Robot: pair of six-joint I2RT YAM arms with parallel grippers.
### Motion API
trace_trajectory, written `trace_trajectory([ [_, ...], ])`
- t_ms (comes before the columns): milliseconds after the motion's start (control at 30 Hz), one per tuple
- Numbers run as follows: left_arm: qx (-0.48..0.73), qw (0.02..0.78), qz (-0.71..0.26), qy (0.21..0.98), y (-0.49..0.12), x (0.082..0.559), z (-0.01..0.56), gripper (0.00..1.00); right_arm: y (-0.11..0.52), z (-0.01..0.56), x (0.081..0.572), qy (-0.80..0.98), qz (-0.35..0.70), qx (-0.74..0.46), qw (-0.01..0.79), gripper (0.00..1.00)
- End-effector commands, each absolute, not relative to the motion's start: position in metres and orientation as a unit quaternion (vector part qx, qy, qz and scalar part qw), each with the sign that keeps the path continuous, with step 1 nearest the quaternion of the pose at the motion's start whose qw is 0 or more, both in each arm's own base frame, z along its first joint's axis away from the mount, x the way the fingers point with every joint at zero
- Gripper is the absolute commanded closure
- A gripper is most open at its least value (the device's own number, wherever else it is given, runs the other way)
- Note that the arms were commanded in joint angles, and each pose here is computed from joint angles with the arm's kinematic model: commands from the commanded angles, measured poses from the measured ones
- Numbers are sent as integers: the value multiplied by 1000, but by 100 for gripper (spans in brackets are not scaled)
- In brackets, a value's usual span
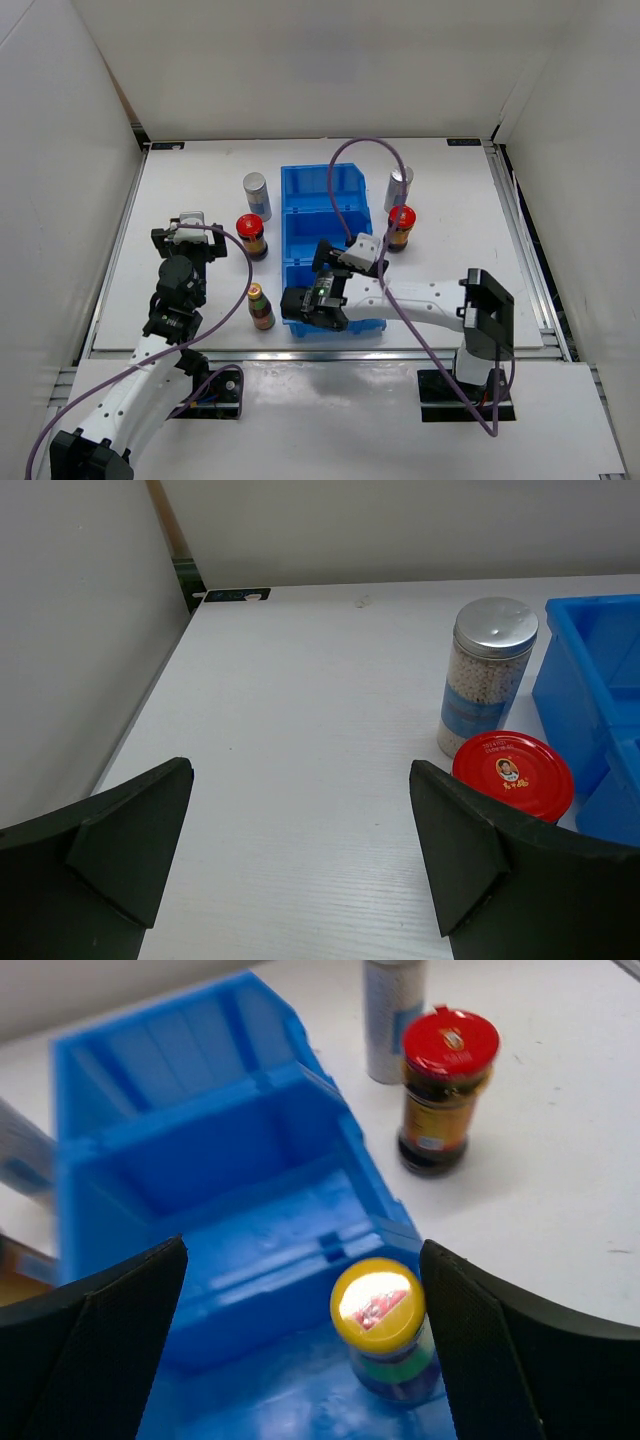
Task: Organize the condiment bottles
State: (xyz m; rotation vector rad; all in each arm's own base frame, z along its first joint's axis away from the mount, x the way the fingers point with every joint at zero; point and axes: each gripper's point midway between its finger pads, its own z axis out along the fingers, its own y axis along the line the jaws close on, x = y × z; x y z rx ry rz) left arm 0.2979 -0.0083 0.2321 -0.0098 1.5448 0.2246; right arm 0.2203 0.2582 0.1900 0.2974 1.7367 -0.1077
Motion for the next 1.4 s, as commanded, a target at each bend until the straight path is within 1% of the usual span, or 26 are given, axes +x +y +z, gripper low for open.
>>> trace_trajectory([
  [0, 1, 718, 95, 690, -11, 298, 243, 0, 232, 264, 223, 726, -102, 53, 678, 0],
  [133, 1, 718, 95, 690, -11, 298, 243, 0, 240, 300, 225, 724, -102, 45, 680, 0],
  [167, 1, 718, 95, 690, -11, 298, 243, 0, 243, 320, 227, 717, -91, 53, 689, 0],
  [333, 1, 718, 95, 690, -11, 298, 243, 0, 230, 386, 236, 689, -122, 45, 712, 0],
  [400, -2, 717, 91, 691, -12, 297, 246, 0, 213, 411, 245, 690, -123, 81, 709, 0],
  [467, -9, 709, 92, 699, -10, 296, 245, 0, 184, 424, 260, 701, -159, 101, 688, 0],
  [533, -9, 706, 86, 703, -12, 296, 248, 0, 163, 442, 266, 713, -156, 130, 671, 0],
  [567, -9, 706, 86, 703, -12, 296, 248, 0, 159, 446, 275, 716, -200, 105, 660, 0],
  [633, -6, 704, 79, 706, -15, 297, 245, 0, 154, 457, 288, 718, -237, 93, 648, 0],
  [667, 1, 700, 75, 710, -17, 297, 242, 0, 161, 475, 301, 729, -255, 46, 634, 0],
  [733, 1, 700, 75, 710, -17, 297, 242, 0, 177, 482, 333, 745, -217, -34, 630, 0],
  [767, 1, 700, 75, 710, -17, 297, 242, 0, 199, 497, 345, 727, -170, -46, 664, 0],
  [800, 1, 700, 75, 710, -17, 297, 242, 0, 212, 481, 355, 720, -194, -84, 661, 0],
  [833, 1, 700, 75, 710, -17, 297, 242, 0, 204, 488, 366, 704, -237, -100, 662, 0],
  [867, 1, 700, 75, 710, -17, 295, 242, 0, 205, 499, 376, 688, -224, -75, 686, 0],
  [900, 1, 699, 75, 711, -17, 295, 244, 0, 206, 496, 386, 689, -223, -89, 684, 0],
  [933, 1, 699, 75, 711, -17, 295, 244, 0, 208, 502, 407, 688, -189, -85, 696, 0],
  [967, -5, 696, 76, 714, -15, 295, 242, 0, 209, 504, 415, 692, -169, -87, 697, 0],
  [1000, -6, 699, 75, 711, -15, 295, 247, 0, 191, 493, 427, 714, -174, -97, 672, 0],
  [1067, -25, 695, 71, 715, -13, 294, 243, 0, 186, 488, 440, 729, -112, -85, 670, 0],
  [1133, -87, 686, 83, 718, 2, 291, 243, 0, 168, 481, 443, 754, -16, -44, 655, 0],
  [1167, -144, 677, 64, 719, 6, 286, 244, 0, 162, 477, 443, 762, 6, -31, 647, 0],
  [1200, -161, 668, 69, 723, 10, 286, 243, 0, 148, 457, 449, 779, 16, 1, 627, 0],
  [1233, -160, 655, 73, 735, 9, 288, 239, 0, 138, 456, 441, 783, 17, 14, 622, 0],
  [1300, -154, 645, 60, 746, 2, 291, 243, 0, 125, 458, 422, 787, 20, 27, 616, 0],
  [1367, -156, 646, 31, 746, -8, 296, 255, 0, 125, 433, 413, 801, 21, 19, 597, 0],
])
